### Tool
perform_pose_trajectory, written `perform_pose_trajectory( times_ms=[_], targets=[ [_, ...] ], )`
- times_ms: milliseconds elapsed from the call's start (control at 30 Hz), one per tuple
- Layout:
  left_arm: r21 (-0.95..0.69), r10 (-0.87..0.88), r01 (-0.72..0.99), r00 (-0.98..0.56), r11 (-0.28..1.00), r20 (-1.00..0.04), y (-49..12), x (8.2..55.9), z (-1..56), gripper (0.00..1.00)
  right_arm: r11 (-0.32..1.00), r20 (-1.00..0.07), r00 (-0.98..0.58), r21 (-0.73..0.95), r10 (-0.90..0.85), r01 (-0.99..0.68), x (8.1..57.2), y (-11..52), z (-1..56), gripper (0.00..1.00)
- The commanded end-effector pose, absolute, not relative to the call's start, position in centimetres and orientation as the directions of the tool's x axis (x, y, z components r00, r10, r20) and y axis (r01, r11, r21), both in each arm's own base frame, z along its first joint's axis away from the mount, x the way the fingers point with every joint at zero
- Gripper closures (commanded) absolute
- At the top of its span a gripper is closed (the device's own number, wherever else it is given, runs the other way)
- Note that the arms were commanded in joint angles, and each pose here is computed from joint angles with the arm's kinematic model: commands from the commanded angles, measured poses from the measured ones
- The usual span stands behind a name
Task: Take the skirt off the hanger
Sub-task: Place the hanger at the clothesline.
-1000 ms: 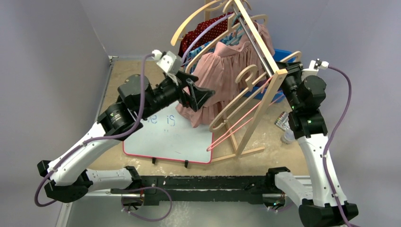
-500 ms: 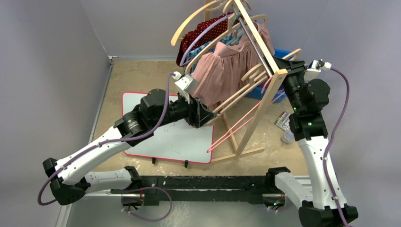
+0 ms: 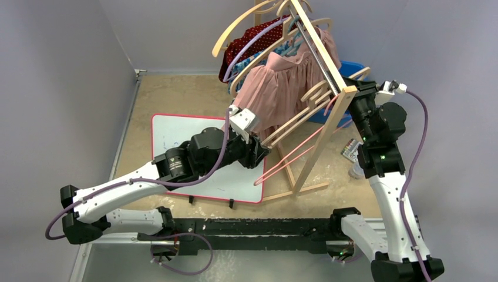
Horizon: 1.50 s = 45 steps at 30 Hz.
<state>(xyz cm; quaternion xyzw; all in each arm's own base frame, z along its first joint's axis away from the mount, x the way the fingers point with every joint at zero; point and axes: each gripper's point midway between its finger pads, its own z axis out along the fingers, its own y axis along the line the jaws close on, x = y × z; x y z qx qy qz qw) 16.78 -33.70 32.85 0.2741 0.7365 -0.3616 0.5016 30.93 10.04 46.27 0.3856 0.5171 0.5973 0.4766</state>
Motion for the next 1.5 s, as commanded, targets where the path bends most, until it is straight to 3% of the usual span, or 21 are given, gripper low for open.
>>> perform_pose_trajectory(
  times_ms=[0, 100, 167, 233, 333, 433, 533, 633, 733, 967, 1200, 1467],
  targets=[
    [-0.209, -0.022, 0.727, -0.258, 0.654, -0.966, -32.5, 18.6, 35.0, 0.63, -0.056, -0.006, -0.245, 0.967, 0.97, -0.248, 29.7, 9.7, 48.6, 1.0],
    [-0.21, -0.024, 0.727, -0.257, 0.653, -0.966, -32.7, 18.7, 35.1, 0.77, -0.056, -0.004, -0.24, 0.968, 0.971, -0.245, 29.5, 9.6, 48.5, 1.0],
    [-0.209, -0.026, 0.722, -0.256, 0.66, -0.966, -32.6, 18.9, 35.3, 0.95, -0.053, -0.007, -0.234, 0.967, 0.972, -0.249, 29.4, 9.5, 48.7, 1.0],
    [-0.21, -0.028, 0.725, -0.254, 0.656, -0.967, -32.6, 18.7, 35.6, 1.0, -0.023, -0.033, -0.21, 0.966, 0.977, -0.257, 29.4, 9.2, 48.8, 0.99],
    [-0.206, -0.006, 0.737, -0.264, 0.644, -0.964, -32.7, 18.4, 35.8, 1.0, 0.061, -0.103, -0.165, 0.968, 0.981, -0.242, 29.5, 8.7, 48.1, 0.8],
    [-0.21, 0.025, 0.739, -0.293, 0.64, -0.956, -33.1, 18.3, 36.1, 1.0, 0.14, -0.17, -0.142, 0.969, 0.975, -0.204, 29.6, 8.5, 45.7, 0.44],
    [-0.222, 0.046, 0.722, -0.332, 0.655, -0.942, -33.3, 18.3, 36.3, 1.0, 0.241, -0.264, -0.095, 0.949, 0.96, -0.201, 28.9, 7.8, 43.4, 0.27],
    [-0.242, 0.06, 0.718, -0.367, 0.653, -0.928, -33.9, 18.2, 36.7, 1.0, 0.436, -0.448, -0.004, 0.872, 0.894, -0.222, 27.9, 6.7, 42.8, 0.15],
    [-0.26, 0.068, 0.719, -0.393, 0.645, -0.917, -34.5, 18.0, 37.3, 1.0, 0.636, -0.64, 0.074, 0.733, 0.765, -0.24, 26.7, 5.9, 43.6, 0.12],
    [-0.255, 0.093, 0.754, -0.386, 0.605, -0.918, -35.3, 17.5, 39.1, 1.0, 0.852, -0.853, 0.105, 0.488, 0.512, -0.19, 25.8, 5.0, 45.1, 0.06],
    [-0.19, 0.173, 0.802, -0.341, 0.566, -0.924, -36.2, 17.4, 39.6, 1.0, 0.929, -0.909, 0.19, 0.363, 0.371, -0.075, 24.8, 2.3, 47.4, 0.06],
    [-0.16, 0.195, 0.84, -0.298, 0.519, -0.934, -36.5, 16.9, 41.2, 1.0, 0.928, -0.874, 0.322, 0.367, 0.365, -0.054, 21.3, 0.6, 51.3, 0.06]
  ],
)
